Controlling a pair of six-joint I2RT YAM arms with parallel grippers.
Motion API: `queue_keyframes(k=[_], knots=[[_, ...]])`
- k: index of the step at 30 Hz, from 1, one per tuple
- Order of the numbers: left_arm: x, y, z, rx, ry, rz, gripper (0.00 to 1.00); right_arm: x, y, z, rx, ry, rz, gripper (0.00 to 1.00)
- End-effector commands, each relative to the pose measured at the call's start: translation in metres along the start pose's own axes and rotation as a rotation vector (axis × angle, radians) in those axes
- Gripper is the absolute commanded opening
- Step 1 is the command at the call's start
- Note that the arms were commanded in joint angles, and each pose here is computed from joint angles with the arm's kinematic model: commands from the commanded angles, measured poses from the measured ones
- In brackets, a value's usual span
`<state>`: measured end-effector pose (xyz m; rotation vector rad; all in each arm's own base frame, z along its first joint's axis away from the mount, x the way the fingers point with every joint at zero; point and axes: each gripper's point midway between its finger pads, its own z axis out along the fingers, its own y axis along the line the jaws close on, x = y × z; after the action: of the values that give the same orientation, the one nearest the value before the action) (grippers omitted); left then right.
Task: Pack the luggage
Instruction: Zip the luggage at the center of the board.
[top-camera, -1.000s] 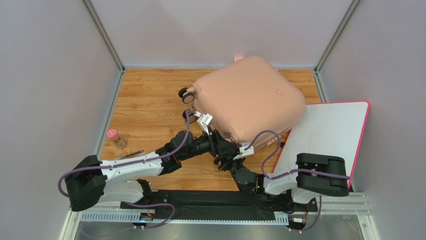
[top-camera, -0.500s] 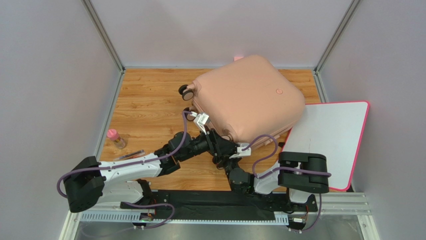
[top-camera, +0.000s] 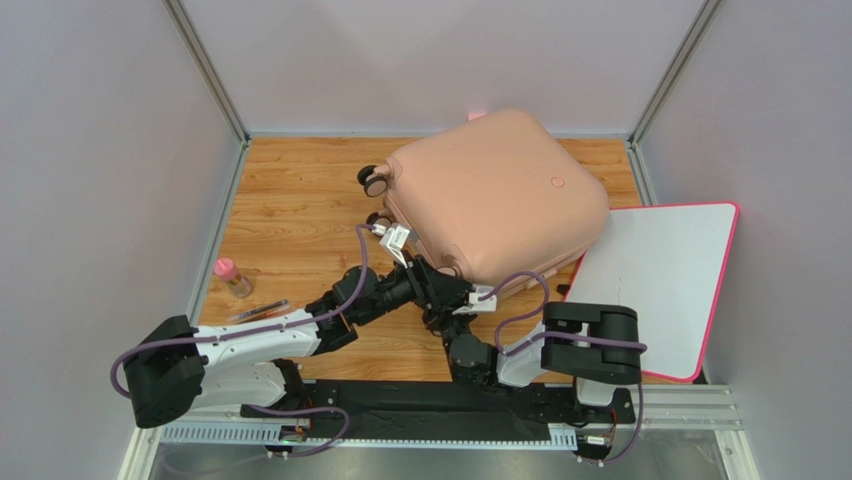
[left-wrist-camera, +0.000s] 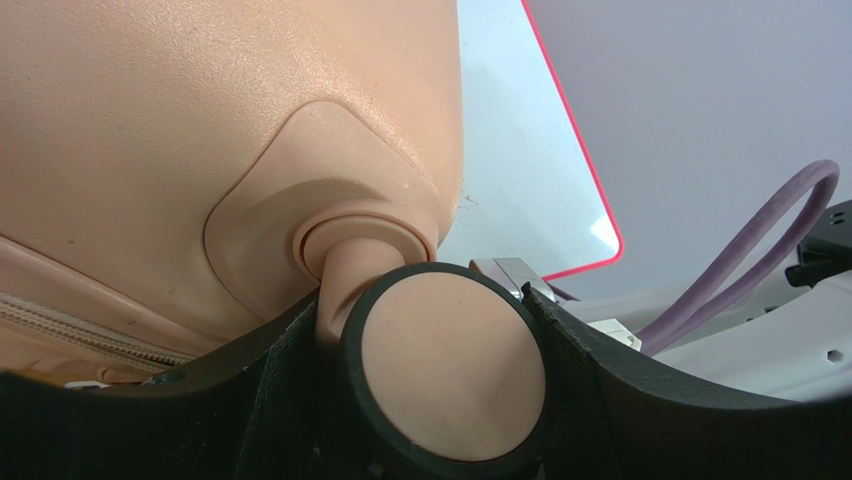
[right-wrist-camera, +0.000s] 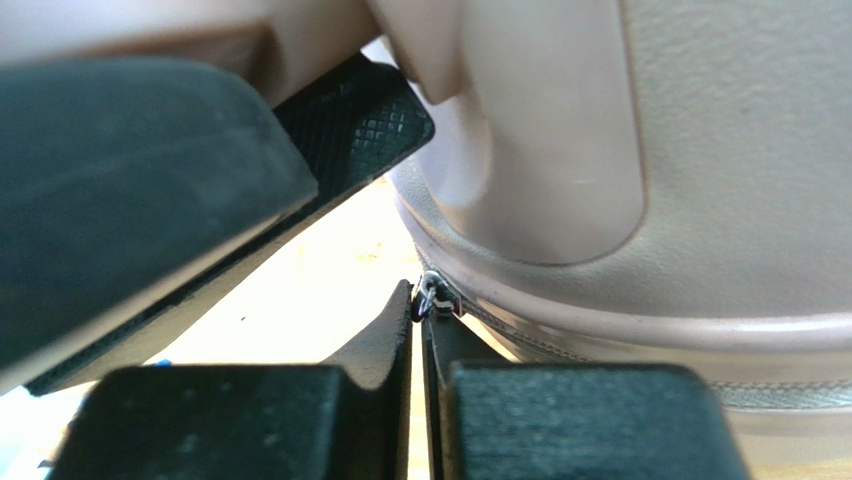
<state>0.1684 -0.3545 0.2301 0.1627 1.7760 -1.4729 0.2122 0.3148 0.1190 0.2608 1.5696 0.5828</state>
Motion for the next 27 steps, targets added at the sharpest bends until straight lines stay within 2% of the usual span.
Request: queue_keyframes(k=[1,2,3,5,6,7,8,9,11,12,14,15,16,17,18,21,24,27], knots=[[0.005,-0.088,-0.019,0.302,0.075,0.014,0.0,-0.024,0.051,-0.006,-0.167,0.021,0.1,0.08],[0.004,-0.082,-0.02,0.265,0.075,0.024,0.0,-0.027,0.054,-0.014,-0.175,0.038,0.118,0.14],[0.003,-0.08,-0.02,0.252,0.071,0.042,0.0,-0.017,0.048,-0.019,-0.166,0.08,0.054,0.28],[-0.001,-0.077,-0.023,0.232,0.061,0.05,0.0,-0.017,0.05,-0.031,-0.17,0.117,0.061,0.4],[-0.001,-0.076,-0.024,0.229,0.059,0.054,0.0,-0.005,0.04,-0.036,-0.151,0.158,-0.014,0.5],[-0.002,-0.076,-0.025,0.229,0.057,0.055,0.0,-0.001,0.036,-0.041,-0.14,0.175,-0.029,0.54],[-0.003,-0.078,-0.026,0.235,0.059,0.057,0.0,-0.004,0.036,-0.047,-0.119,0.187,0.034,0.59],[-0.003,-0.078,-0.026,0.235,0.062,0.054,0.0,0.007,0.02,-0.053,-0.084,0.224,-0.054,0.65],[-0.004,-0.081,-0.028,0.245,0.065,0.051,0.0,0.004,0.009,-0.06,-0.037,0.228,-0.063,0.68],[-0.004,-0.082,-0.029,0.251,0.067,0.047,0.0,0.011,-0.005,-0.072,-0.014,0.254,-0.124,0.72],[-0.005,-0.082,-0.031,0.255,0.066,0.044,0.0,-0.002,-0.007,-0.08,0.016,0.224,-0.14,0.73],[-0.005,-0.082,-0.031,0.256,0.068,0.037,0.0,-0.002,-0.029,-0.094,0.026,0.241,-0.281,0.77],[-0.007,-0.08,-0.032,0.256,0.06,0.036,0.0,-0.008,-0.023,-0.098,0.038,0.232,-0.193,0.79],[-0.008,-0.08,-0.033,0.262,0.061,0.031,0.0,-0.011,-0.025,-0.106,0.028,0.231,-0.196,0.81],[-0.01,-0.077,-0.032,0.256,0.057,0.025,0.0,-0.017,-0.042,-0.109,0.055,0.232,-0.23,0.82],[-0.012,-0.075,-0.033,0.261,0.062,0.026,0.0,-0.025,-0.052,-0.118,0.05,0.242,-0.328,0.86],[-0.012,-0.07,-0.034,0.25,0.065,0.019,0.0,-0.032,-0.064,-0.121,0.072,0.244,-0.387,0.93],[-0.013,-0.065,-0.034,0.24,0.064,0.015,0.0,-0.042,-0.076,-0.123,0.091,0.239,-0.4,0.95]])
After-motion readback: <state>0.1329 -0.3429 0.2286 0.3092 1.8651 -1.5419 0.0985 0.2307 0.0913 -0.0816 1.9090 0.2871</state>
